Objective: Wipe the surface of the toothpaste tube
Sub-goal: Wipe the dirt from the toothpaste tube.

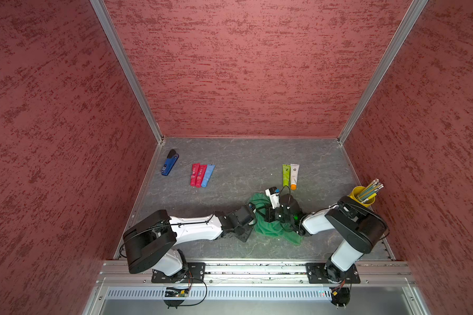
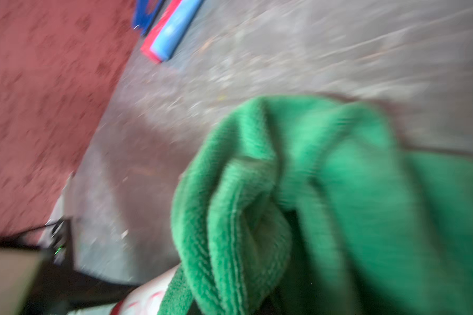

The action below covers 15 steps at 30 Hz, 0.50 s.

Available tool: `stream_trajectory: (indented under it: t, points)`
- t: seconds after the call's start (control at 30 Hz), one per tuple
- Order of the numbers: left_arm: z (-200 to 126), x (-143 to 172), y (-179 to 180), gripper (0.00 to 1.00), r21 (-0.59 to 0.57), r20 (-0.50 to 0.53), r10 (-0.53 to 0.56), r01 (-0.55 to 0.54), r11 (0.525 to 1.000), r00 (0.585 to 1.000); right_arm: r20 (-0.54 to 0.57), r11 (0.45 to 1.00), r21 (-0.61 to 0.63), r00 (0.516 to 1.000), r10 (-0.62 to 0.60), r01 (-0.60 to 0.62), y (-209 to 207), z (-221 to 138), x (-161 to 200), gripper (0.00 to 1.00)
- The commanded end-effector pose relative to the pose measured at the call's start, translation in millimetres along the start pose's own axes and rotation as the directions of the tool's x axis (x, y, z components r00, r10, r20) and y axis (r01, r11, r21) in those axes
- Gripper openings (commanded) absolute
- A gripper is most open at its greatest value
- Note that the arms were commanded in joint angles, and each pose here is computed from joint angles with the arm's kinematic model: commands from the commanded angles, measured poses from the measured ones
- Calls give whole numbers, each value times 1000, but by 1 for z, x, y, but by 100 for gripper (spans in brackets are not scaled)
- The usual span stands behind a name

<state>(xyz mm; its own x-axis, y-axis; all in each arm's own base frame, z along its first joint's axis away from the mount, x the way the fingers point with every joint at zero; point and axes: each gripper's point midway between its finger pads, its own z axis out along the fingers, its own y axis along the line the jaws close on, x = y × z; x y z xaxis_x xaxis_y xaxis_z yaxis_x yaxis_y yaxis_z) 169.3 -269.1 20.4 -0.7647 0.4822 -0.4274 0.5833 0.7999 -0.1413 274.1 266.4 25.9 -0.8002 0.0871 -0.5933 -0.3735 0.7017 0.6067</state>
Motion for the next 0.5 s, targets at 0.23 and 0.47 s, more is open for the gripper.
stream_trajectory:
  t: [0.23, 0.47]
  points:
    - [6, -1, 2, 4, -20, -2, 15, -15, 1000, 1000, -245, 999, 28, 969, -17, 25, -3, -3, 80, 0]
    - [6, -5, 3, 2, -31, 5, 16, -15, 999, 1000, -350, 996, -93, 936, -29, -4, 25, -10, 122, 0]
